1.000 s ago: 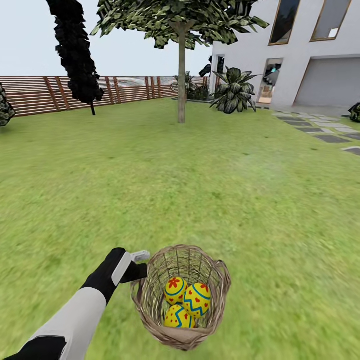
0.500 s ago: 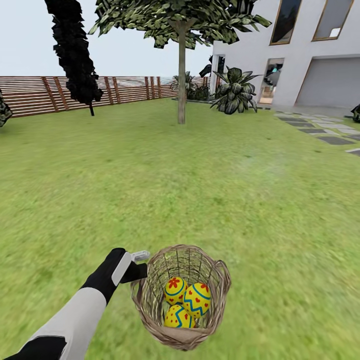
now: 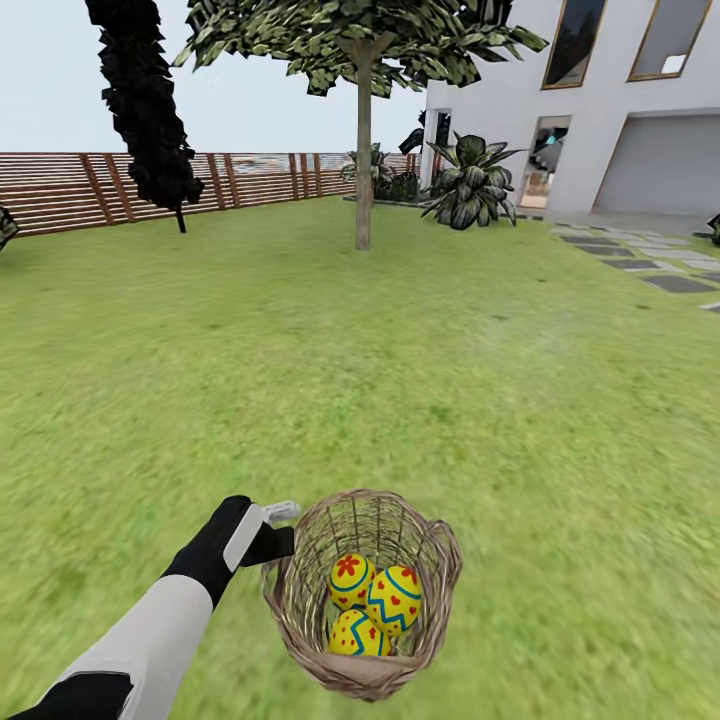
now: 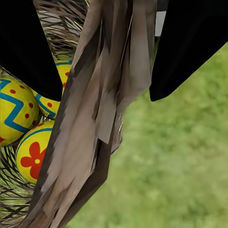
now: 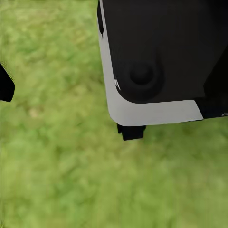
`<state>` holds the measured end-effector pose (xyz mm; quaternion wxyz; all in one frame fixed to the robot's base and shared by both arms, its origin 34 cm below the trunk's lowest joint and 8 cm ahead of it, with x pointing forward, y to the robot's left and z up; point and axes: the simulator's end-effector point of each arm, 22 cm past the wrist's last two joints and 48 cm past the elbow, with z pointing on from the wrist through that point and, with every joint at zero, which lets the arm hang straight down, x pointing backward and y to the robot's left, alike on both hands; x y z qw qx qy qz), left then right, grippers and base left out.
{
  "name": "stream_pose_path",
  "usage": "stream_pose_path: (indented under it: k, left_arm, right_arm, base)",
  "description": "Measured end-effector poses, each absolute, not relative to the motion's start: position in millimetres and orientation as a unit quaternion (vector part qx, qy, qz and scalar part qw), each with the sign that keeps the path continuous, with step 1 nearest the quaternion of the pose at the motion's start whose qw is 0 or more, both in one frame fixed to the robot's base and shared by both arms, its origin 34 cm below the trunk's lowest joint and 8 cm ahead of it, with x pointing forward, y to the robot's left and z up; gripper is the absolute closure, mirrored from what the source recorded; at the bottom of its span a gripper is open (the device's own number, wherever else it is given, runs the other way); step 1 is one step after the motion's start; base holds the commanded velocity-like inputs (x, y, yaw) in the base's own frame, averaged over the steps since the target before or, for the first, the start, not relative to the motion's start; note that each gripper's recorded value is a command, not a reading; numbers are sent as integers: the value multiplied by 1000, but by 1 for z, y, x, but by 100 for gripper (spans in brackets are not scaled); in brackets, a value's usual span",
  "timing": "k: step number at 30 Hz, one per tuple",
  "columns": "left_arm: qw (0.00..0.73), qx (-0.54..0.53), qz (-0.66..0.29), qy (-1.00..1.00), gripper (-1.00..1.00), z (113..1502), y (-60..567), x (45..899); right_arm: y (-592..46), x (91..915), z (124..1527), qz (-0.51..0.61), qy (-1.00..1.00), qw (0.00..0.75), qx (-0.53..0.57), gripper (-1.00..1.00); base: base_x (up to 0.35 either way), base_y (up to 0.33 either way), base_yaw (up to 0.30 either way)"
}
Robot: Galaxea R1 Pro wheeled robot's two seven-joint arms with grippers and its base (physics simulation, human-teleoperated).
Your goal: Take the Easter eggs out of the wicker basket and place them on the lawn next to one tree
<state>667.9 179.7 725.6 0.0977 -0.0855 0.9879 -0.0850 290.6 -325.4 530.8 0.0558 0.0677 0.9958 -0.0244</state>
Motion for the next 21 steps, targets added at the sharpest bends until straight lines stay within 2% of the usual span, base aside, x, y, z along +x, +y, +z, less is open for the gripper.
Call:
stream_pose_path:
  k: [21]
  left_arm:
    - [98, -85, -85, 988, 100, 726, 180, 668]
  right_arm:
    - [-325, 291, 531, -24, 996, 56, 68, -100]
  base:
    - [327, 0, 0]
